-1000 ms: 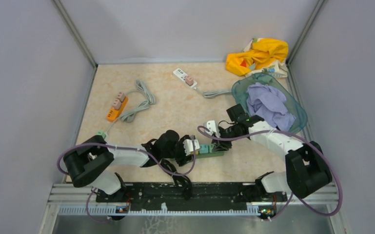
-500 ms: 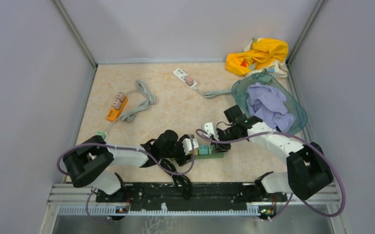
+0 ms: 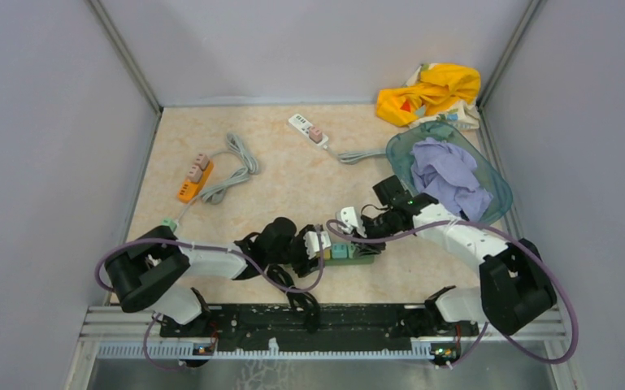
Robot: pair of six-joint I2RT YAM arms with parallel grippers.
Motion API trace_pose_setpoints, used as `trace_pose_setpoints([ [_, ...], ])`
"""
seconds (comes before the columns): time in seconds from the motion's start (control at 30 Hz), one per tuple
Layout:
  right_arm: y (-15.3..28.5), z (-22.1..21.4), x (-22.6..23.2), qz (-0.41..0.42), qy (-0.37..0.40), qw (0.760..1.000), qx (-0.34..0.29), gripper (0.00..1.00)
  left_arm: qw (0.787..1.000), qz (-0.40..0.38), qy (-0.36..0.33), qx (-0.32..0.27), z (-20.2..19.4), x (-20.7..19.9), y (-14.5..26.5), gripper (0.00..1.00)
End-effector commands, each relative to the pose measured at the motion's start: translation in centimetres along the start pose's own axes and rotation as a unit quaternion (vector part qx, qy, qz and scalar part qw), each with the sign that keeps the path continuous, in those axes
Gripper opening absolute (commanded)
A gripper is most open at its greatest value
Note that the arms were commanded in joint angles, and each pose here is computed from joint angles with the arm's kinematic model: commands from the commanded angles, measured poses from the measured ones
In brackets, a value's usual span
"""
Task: Pull the plug off the socket
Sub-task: Remove the plug from the socket.
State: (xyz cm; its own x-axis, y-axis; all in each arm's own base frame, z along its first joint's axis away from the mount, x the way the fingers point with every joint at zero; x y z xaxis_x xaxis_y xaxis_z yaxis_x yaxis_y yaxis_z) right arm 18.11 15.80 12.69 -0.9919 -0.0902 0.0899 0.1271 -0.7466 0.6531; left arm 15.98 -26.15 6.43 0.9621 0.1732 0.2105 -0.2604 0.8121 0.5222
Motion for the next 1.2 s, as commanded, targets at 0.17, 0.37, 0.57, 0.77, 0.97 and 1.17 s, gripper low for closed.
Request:
trace_pose_setpoints([
  [0.17,0.8,5.0,-1.9,-0.011,-0.009,0.994,-0.108,0.00,0.999,-0.017,0.014,0.025,-1.7,-0.9,0.0,0.01],
  [0.37,2.6,2.8,-0.6,-0.009,0.046,0.994,-0.095,0.00,0.999,-0.017,0.010,0.026,-1.9,-0.9,0.1,0.01],
  [0.57,0.6,4.4,1.3,0.075,0.068,0.990,-0.103,0.00,1.000,-0.010,0.011,0.020,-1.5,-0.6,0.2,0.01],
  [0.77,3.2,4.7,-0.1,0.045,0.042,0.993,-0.097,0.00,1.000,-0.011,0.020,0.008,-1.4,-0.8,0.4,0.01],
  [0.97,5.7,4.4,-0.9,-0.021,0.034,0.992,-0.118,0.00,1.000,-0.017,0.024,0.000,-1.1,-0.8,0.3,0.01],
  [1.17,6.8,4.6,-3.1,-0.079,-0.033,0.985,-0.151,0.00,0.999,-0.014,0.036,-0.013,-0.6,-0.9,0.6,0.05],
])
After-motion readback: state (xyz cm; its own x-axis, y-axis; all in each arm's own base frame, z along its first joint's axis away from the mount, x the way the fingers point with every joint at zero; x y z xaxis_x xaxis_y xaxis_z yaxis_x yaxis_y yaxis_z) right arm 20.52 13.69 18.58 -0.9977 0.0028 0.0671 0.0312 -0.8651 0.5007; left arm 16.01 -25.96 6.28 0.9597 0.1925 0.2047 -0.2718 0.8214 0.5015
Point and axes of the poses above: each gripper's point midway between its finger pads, its own y axis back along the fingers, its own x axis along the line the jaws close on, z = x × y, the point moved 7 cm from there along y, back along the fingers, and after that the axes turned 8 degrees about -y, right-handed, at the moved point
